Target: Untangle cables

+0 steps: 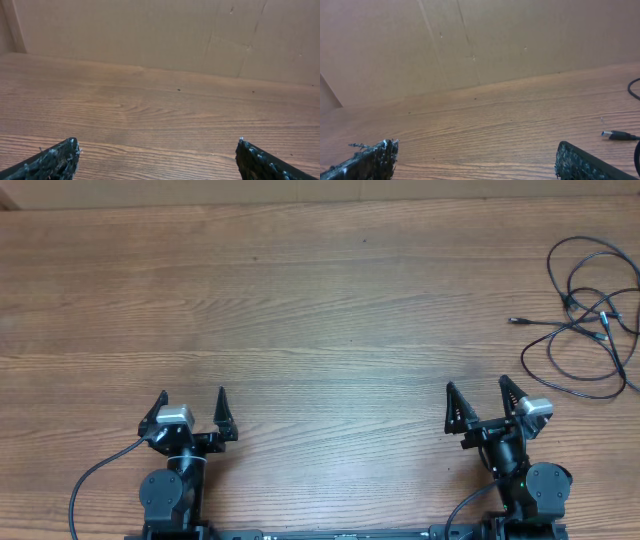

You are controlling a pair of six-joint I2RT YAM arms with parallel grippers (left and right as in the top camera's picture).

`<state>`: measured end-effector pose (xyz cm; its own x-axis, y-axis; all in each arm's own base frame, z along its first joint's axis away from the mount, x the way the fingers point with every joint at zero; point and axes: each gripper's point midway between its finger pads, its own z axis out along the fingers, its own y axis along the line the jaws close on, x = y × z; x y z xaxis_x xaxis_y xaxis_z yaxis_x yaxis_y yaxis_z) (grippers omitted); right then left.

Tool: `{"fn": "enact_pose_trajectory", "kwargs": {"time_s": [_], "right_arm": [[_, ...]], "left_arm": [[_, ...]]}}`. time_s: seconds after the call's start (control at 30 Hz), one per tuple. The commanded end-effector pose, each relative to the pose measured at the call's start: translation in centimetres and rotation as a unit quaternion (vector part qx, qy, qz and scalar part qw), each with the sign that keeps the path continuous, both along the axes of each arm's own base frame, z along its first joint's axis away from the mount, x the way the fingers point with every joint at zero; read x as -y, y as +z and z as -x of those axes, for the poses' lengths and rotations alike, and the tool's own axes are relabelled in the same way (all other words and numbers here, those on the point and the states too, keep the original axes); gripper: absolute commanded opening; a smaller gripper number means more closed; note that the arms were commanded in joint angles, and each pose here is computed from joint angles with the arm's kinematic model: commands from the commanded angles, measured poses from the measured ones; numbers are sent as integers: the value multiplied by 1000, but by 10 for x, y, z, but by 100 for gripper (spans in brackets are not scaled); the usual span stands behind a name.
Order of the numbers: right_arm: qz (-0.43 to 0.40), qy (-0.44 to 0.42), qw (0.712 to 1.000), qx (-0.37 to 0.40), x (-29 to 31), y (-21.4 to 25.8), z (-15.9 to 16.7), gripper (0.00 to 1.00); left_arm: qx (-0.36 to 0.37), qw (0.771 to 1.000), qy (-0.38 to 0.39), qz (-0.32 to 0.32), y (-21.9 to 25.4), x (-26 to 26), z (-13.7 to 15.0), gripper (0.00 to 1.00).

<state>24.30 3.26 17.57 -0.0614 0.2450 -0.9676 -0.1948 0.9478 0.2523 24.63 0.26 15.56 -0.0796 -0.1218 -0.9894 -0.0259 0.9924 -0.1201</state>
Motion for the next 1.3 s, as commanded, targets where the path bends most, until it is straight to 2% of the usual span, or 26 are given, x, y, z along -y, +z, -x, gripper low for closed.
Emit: {"fn": "enact_pose_trajectory", "kwargs": {"time_s": [0.0,0.1,0.37,0.53,1.27], "right_arm": [[0,-21,1000,2,8,-2,-1,100],[1,-31,1000,2,12,-2,-2,100],[135,37,989,38,-10,0,3,100],[176,45,982,51,-13,0,4,100],[179,35,982,50,-10,0,3,100]], "left_arm": [[3,1000,-5,-9,1,1,0,100],[3,1000,-5,-9,1,1,0,99],[3,1000,-5,-9,1,1,0,100],[3,1000,-5,-9,1,1,0,100],[3,1000,-5,-9,1,1,0,100]]}}
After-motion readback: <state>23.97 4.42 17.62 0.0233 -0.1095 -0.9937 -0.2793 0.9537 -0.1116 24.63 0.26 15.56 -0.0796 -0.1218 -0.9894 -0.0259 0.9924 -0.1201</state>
